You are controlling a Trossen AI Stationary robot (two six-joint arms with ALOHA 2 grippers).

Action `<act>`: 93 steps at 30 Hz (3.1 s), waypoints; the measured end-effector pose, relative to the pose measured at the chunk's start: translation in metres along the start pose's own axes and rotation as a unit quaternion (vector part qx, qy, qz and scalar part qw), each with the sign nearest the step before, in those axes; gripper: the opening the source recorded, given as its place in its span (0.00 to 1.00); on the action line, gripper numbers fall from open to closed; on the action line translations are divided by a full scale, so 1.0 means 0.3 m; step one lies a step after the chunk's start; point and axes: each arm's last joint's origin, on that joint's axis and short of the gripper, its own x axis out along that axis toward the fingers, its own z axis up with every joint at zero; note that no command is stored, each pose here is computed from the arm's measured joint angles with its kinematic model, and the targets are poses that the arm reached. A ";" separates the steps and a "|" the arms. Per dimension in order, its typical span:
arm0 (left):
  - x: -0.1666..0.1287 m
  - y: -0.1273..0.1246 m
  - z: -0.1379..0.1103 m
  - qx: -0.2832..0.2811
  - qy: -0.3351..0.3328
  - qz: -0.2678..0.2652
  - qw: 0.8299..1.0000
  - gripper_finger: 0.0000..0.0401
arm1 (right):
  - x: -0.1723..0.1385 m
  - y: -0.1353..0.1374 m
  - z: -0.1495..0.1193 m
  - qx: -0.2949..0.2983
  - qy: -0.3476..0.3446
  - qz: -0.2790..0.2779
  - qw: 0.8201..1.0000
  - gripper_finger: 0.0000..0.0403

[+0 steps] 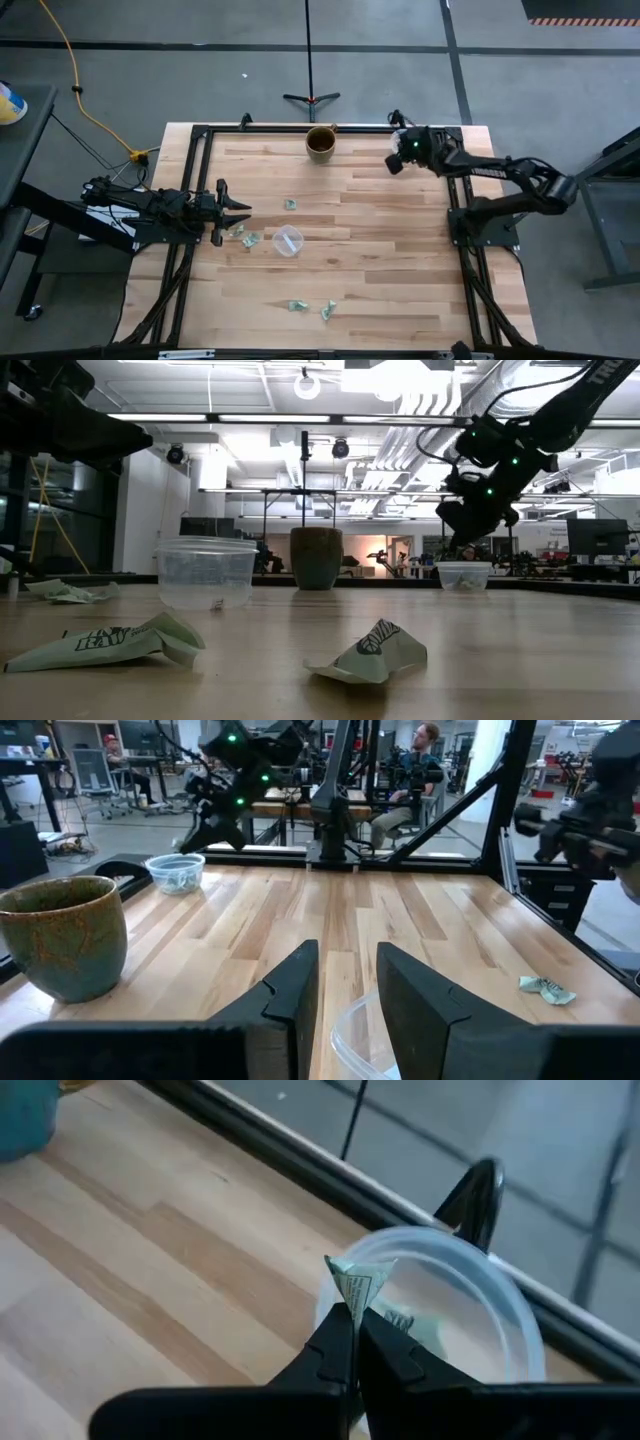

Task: Pick and place items into bin
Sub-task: Put the stevia packet into the top transparent bin, then put the stevia packet into the bottom transparent bin

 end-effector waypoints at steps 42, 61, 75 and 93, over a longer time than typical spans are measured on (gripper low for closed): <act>0.000 0.000 0.001 -0.002 -0.002 0.002 1.000 0.35 | -0.247 0.122 -0.166 0.003 -0.302 0.490 0.818 0.20; 0.000 0.000 0.001 -0.002 -0.002 0.002 1.000 0.35 | -0.435 0.092 -0.200 -0.039 -0.328 0.377 0.865 0.08; 0.000 0.000 0.001 0.000 -0.002 0.002 1.000 0.35 | -0.402 0.134 -0.321 -0.039 -0.318 0.309 0.895 0.07; 0.035 0.020 0.045 -0.045 -0.045 0.179 0.982 0.66 | -0.381 0.114 -0.320 -0.047 -0.319 0.221 0.920 0.06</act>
